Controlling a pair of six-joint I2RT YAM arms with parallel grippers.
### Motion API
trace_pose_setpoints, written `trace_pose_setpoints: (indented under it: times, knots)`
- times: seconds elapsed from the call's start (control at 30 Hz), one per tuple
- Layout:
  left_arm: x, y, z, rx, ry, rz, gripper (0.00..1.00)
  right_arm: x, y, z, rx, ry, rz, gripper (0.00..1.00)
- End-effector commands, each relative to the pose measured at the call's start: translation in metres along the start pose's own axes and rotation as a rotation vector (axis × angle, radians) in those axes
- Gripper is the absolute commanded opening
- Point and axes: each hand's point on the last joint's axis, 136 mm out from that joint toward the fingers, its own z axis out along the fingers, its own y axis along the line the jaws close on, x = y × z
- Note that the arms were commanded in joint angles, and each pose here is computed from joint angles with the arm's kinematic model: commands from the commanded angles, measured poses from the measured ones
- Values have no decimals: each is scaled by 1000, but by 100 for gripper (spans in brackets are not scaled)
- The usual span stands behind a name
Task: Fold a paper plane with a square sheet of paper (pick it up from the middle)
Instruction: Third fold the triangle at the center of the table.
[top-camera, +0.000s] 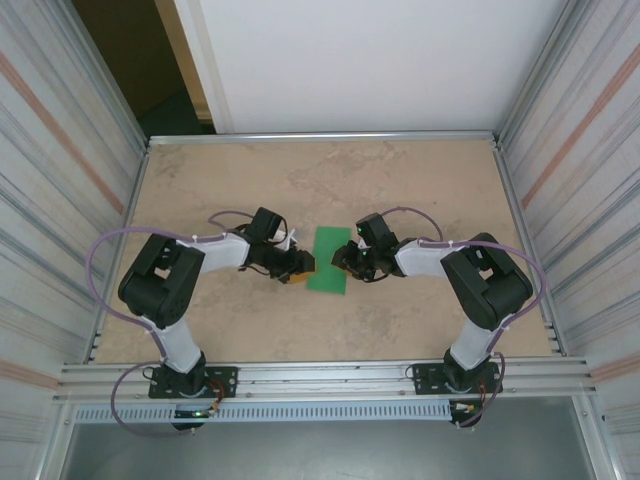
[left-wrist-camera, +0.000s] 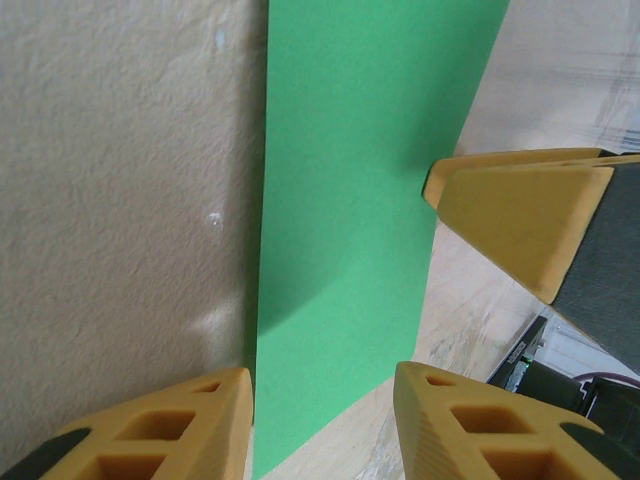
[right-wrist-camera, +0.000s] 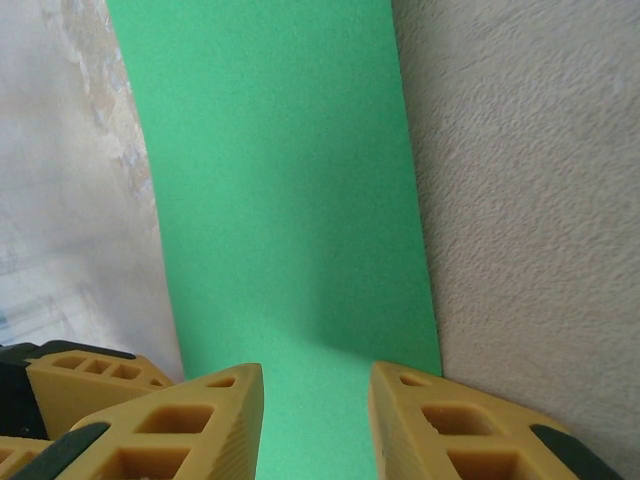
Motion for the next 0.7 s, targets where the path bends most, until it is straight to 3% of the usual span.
trace_pose_setpoints:
  times: [0.0,0.33,0.67]
  knots:
    - [2,-6,3,22,39,24,42,21,-57,10,174,59,64,34]
    - [-1,5,4,-44,44,11,45,19,-56,9,170,58,66,34]
    - [-2,-13,11,84,74,19,39,19,-56,10,169,62,66,33]
